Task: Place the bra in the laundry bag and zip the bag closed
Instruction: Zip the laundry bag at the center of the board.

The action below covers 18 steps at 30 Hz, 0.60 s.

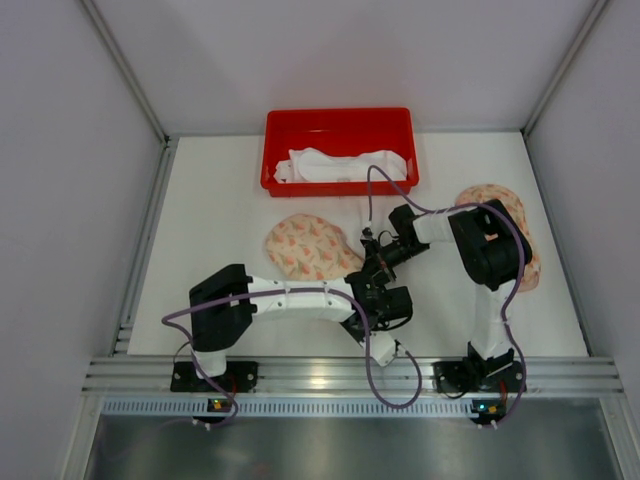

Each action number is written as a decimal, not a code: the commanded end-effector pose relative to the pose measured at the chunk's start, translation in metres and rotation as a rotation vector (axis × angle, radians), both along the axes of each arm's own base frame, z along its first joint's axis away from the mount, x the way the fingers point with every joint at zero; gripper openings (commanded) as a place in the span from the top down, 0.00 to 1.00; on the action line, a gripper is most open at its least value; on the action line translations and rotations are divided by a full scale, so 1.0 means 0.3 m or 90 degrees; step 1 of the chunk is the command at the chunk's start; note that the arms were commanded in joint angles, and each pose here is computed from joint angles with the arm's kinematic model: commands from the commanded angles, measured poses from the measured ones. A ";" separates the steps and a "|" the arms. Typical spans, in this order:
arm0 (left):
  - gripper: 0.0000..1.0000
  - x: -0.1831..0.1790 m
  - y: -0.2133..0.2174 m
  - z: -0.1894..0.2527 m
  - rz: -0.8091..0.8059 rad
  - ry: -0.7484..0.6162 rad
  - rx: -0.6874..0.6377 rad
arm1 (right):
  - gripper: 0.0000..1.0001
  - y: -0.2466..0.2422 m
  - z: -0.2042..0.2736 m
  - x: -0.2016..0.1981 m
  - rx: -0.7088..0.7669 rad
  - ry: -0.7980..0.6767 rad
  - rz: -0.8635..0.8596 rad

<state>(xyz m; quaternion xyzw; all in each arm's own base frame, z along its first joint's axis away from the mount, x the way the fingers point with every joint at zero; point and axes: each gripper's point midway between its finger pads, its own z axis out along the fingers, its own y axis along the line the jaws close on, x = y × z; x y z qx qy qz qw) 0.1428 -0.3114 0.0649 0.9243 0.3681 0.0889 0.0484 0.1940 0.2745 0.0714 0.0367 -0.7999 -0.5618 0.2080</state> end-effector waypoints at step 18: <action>1.00 -0.234 0.198 -0.022 -0.008 0.128 0.037 | 1.00 -0.039 0.025 0.086 0.014 -0.037 -0.019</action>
